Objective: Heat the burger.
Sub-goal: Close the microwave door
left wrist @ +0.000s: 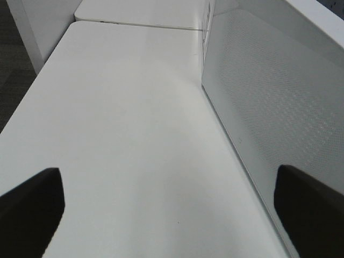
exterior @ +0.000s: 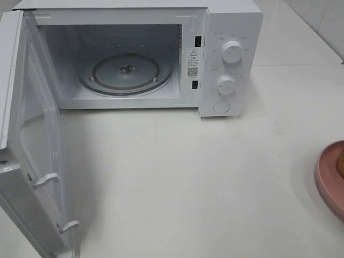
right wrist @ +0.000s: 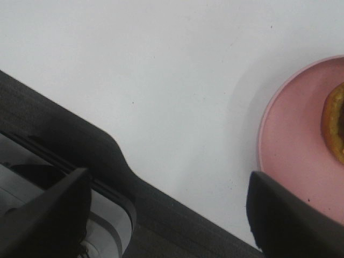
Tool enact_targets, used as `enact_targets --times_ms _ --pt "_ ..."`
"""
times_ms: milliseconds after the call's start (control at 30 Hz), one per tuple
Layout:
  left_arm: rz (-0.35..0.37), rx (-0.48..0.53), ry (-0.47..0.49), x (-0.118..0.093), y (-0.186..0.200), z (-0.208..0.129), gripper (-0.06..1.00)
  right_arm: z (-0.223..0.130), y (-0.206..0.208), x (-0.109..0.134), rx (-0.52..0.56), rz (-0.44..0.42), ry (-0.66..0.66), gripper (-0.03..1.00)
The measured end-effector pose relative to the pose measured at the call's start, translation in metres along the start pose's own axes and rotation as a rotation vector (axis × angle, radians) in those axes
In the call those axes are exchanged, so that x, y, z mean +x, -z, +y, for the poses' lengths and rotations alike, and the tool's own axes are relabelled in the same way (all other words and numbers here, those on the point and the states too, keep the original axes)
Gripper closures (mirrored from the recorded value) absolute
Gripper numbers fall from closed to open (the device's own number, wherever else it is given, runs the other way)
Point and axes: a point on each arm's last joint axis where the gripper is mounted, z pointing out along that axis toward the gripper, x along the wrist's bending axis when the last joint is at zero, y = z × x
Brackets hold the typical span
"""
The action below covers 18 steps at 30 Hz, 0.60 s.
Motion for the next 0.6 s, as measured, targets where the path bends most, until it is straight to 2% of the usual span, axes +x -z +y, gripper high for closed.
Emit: enact_targets --times_ms 300,500,567,600 --pt "0.000 0.000 0.000 0.000 0.000 0.000 -0.03 -0.030 0.022 -0.003 -0.133 0.000 -0.016 0.20" --pt "0.000 0.000 0.000 0.000 0.000 0.000 -0.03 -0.055 0.033 -0.007 -0.254 -0.034 -0.068 0.20" --pt "0.000 0.000 0.000 0.000 0.000 0.000 -0.03 -0.065 0.041 -0.009 -0.335 -0.071 -0.124 0.20" --pt "0.000 0.000 0.000 0.000 0.000 0.000 -0.03 -0.065 0.041 -0.009 -0.335 -0.071 -0.124 0.20"
